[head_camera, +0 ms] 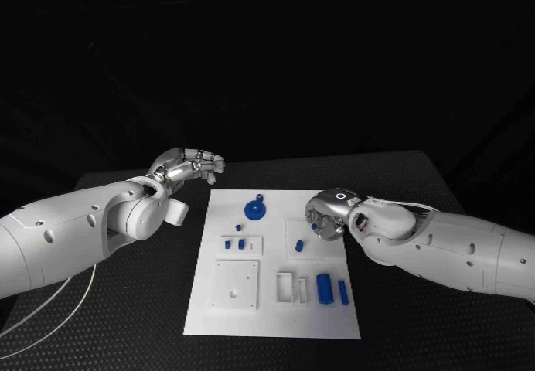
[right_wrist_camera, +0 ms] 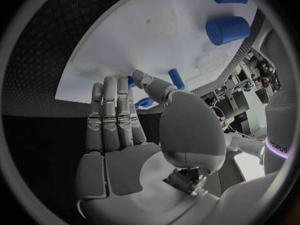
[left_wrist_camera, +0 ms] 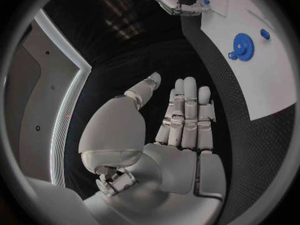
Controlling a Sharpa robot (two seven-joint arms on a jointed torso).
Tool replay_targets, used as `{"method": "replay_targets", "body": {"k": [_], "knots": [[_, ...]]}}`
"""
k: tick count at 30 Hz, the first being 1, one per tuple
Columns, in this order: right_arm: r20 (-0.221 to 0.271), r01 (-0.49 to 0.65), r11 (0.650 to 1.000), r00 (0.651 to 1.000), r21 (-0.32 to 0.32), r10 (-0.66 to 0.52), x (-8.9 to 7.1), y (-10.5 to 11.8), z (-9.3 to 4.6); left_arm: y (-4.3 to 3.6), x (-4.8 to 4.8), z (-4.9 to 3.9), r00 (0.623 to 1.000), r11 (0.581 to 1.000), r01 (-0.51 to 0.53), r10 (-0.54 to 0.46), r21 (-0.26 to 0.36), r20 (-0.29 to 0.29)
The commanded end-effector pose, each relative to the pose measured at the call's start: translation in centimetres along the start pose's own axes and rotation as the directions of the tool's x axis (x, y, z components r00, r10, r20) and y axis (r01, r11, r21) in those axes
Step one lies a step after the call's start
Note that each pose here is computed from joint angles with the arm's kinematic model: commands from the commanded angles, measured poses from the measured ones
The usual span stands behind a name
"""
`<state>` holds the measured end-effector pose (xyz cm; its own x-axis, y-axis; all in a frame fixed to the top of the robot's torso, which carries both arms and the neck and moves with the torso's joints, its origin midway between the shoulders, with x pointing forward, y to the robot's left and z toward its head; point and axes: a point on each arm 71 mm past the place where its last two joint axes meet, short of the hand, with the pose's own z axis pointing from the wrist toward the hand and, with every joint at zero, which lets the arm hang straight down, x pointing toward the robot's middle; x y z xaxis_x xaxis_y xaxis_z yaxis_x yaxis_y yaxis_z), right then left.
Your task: Assemble the parts on the task board
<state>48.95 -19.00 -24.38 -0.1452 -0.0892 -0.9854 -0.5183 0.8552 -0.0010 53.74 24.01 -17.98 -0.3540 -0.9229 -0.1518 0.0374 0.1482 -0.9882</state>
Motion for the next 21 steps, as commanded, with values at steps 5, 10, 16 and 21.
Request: {"method": "replay_targets", "body": {"k": [5,10,16,21], "knots": [[-0.016,0.007,1.000,1.000,0.006,-0.007,0.48,0.18,-0.07,-0.13,0.17,0.02,1.000,1.000,0.006,-0.005,0.006,-0.017],[0.000,0.022,1.000,1.000,0.013,-0.022,0.36,0.13,-0.10,-0.11,0.11,0.01,1.000,1.000,0.005,-0.005,0.006,-0.016],[-0.009,0.016,1.000,1.000,0.006,-0.016,0.39,0.28,-0.24,-0.10,0.10,0.03,1.000,1.000,0.005,-0.005,0.005,-0.015],[0.007,0.015,1.000,1.000,0.007,-0.015,0.26,0.33,-0.31,-0.08,0.03,-0.01,1.000,1.000,0.004,-0.004,0.003,-0.013]]}}
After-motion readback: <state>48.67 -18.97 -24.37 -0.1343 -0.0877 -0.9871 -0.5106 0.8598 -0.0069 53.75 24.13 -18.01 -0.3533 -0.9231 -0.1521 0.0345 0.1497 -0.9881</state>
